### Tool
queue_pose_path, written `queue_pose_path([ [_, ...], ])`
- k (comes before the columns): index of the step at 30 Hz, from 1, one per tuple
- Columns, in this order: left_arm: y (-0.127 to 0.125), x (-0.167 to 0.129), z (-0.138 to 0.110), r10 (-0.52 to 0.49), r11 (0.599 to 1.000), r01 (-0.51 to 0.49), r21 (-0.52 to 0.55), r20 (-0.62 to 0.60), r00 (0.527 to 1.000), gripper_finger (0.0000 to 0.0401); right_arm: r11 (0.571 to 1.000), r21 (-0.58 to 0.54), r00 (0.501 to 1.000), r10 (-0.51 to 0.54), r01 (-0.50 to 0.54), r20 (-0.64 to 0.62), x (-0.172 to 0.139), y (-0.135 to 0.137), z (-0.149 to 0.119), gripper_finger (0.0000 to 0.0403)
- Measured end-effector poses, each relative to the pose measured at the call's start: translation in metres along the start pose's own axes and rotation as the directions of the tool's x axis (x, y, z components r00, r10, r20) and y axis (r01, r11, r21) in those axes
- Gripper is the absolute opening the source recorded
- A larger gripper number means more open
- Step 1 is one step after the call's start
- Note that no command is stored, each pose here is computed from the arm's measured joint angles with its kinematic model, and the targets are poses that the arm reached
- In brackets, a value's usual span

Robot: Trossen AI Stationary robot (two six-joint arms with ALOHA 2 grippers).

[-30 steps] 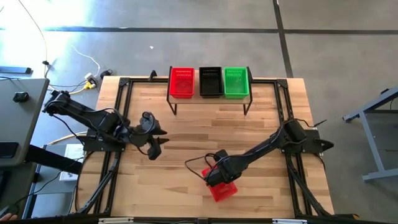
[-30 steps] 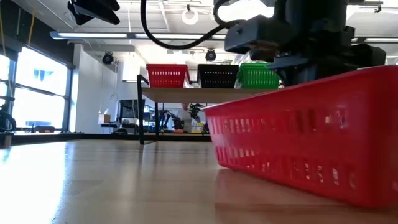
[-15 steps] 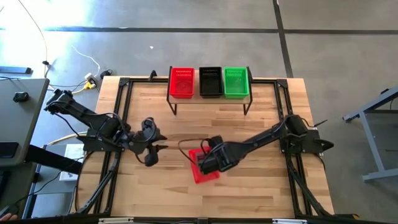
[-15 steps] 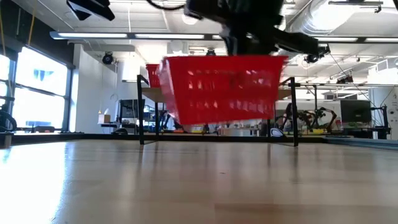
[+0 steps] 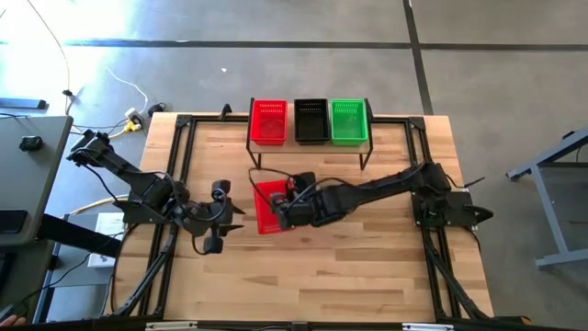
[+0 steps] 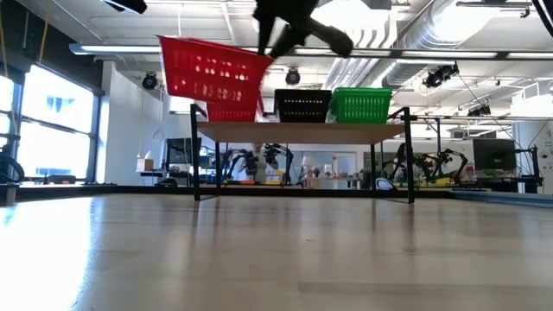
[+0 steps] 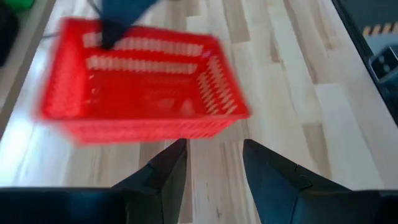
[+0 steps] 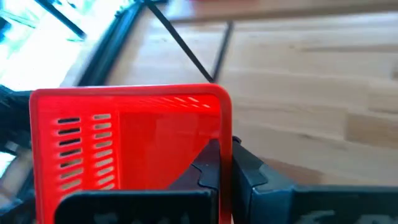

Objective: Stack baskets on shelf by color
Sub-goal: Stack the red bin on the stacked red bins on the shelf

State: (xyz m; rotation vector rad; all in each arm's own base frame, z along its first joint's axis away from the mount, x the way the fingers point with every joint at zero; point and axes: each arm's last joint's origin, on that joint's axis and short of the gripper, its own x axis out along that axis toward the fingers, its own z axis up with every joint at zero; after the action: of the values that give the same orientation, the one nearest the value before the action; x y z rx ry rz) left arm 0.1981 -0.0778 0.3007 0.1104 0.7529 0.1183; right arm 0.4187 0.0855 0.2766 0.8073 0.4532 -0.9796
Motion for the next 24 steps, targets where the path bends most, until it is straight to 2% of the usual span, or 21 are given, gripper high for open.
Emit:
queue_pose_path([
  [9, -0.006, -0.003, -0.001, -0.022, 0.988, 0.021, 0.156, 0.004, 1.000, 0.0147, 0.995, 0.030, 0.993, 0.094, -0.096, 0.069, 0.013, 0.013, 0.024, 0.0000],
  [18, -0.006, -0.002, -0.001, -0.019, 0.981, 0.018, 0.194, 0.003, 1.000, 0.0147, 0.990, 0.048, 0.986, 0.129, -0.135, 0.102, 0.021, 0.017, 0.037, 0.0000],
  [24, -0.010, 0.009, -0.002, 0.038, 0.972, -0.032, 0.233, -0.020, 0.999, 0.0147, 0.986, 0.072, 0.982, 0.143, -0.153, 0.122, 0.021, 0.019, 0.038, 0.0000],
])
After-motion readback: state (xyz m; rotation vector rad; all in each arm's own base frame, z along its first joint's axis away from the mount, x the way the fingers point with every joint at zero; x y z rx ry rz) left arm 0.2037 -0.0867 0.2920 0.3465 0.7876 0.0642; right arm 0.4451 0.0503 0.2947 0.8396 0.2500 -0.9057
